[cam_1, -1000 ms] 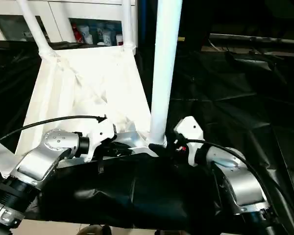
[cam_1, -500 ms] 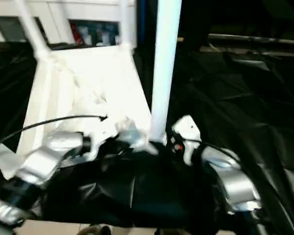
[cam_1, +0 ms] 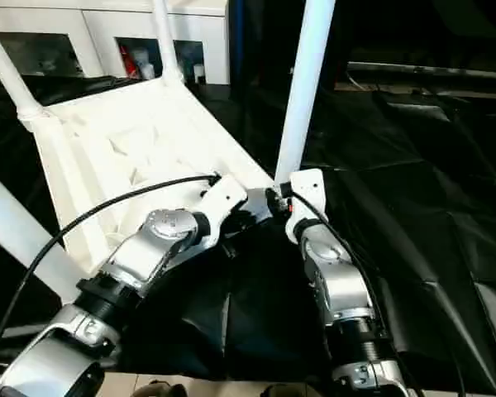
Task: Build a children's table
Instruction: Rotate leg to tighten
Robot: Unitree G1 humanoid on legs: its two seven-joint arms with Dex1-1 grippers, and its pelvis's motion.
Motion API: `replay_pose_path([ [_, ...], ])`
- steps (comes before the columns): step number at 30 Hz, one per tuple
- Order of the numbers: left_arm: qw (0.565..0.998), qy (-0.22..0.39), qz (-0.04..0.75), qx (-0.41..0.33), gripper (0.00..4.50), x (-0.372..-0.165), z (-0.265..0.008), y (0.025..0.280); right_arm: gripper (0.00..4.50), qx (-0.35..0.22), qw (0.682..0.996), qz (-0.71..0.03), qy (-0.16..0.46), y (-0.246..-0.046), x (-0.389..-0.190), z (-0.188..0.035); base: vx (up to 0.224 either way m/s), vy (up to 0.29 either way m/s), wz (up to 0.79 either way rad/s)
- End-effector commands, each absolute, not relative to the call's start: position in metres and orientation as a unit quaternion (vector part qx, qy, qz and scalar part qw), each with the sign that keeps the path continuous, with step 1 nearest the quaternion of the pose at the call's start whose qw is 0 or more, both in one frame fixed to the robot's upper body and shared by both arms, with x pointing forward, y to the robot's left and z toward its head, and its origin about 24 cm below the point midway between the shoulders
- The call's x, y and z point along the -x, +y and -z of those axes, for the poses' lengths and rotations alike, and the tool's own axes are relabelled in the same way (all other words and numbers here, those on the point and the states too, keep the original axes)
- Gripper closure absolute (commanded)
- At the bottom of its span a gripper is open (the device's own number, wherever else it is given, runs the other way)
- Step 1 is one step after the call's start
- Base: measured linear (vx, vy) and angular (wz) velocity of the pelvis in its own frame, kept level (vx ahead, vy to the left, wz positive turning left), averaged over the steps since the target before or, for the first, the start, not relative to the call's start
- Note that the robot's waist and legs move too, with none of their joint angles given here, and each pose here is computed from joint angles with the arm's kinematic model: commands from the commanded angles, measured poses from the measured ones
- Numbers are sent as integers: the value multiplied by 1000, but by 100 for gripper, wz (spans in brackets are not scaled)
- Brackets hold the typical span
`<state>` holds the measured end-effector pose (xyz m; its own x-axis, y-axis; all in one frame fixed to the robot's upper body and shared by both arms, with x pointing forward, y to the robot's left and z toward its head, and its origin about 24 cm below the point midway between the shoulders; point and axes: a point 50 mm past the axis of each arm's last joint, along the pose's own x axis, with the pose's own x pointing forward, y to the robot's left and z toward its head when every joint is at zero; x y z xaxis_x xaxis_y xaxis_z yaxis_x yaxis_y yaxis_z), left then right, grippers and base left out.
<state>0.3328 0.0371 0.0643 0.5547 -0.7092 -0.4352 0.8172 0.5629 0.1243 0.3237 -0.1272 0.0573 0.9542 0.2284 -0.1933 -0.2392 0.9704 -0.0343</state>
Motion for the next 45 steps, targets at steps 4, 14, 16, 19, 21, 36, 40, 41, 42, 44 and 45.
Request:
replay_pose_path([
  [4, 855, 164, 470, -147, 450, -326, -58, 38, 98, 17, 977, -175, 118, -118, -315, -48, 0, 0, 0],
  [14, 786, 141, 580, -160, 450, -308, -62, 70, 79, 99, 932, -329, 113, -166, -290, -71, 0, 0, 0],
  [16, 776, 141, 593, -161, 450, -305, -63, 73, 79, 108, 922, -351, 120, -170, -285, -72, 0, 0, 0],
  [19, 759, 142, 616, -156, 450, -300, -66, 77, 79, 119, 906, -382, 137, -173, -278, -72, 0, 0, 0],
  [21, 752, 141, 624, -156, 450, -297, -67, 78, 79, 121, 902, -388, 144, -173, -276, -71, 0, 0, 0],
  [36, 739, 149, 637, -160, 450, -291, -66, 87, 143, 95, 887, -432, 135, -165, -271, -73, 0, 0, 0],
  [40, 739, 151, 637, -160, 450, -290, -66, 87, 164, 94, 886, -433, 136, -164, -271, -72, 0, 0, 0],
  [41, 739, 152, 636, -160, 450, -290, -66, 87, 170, 93, 886, -433, 137, -164, -271, -72, 0, 0, 0],
  [42, 739, 153, 636, -160, 450, -290, -65, 88, 170, 92, 886, -433, 137, -163, -270, -71, 0, 0, 0],
  [44, 743, 155, 631, -160, 450, -291, -64, 88, 174, 91, 893, -419, 137, -163, -272, -67, 0, 0, 0],
  [45, 747, 157, 626, -160, 450, -291, -63, 88, 174, 92, 899, -406, 137, -163, -273, -65, 0, 0, 0],
])
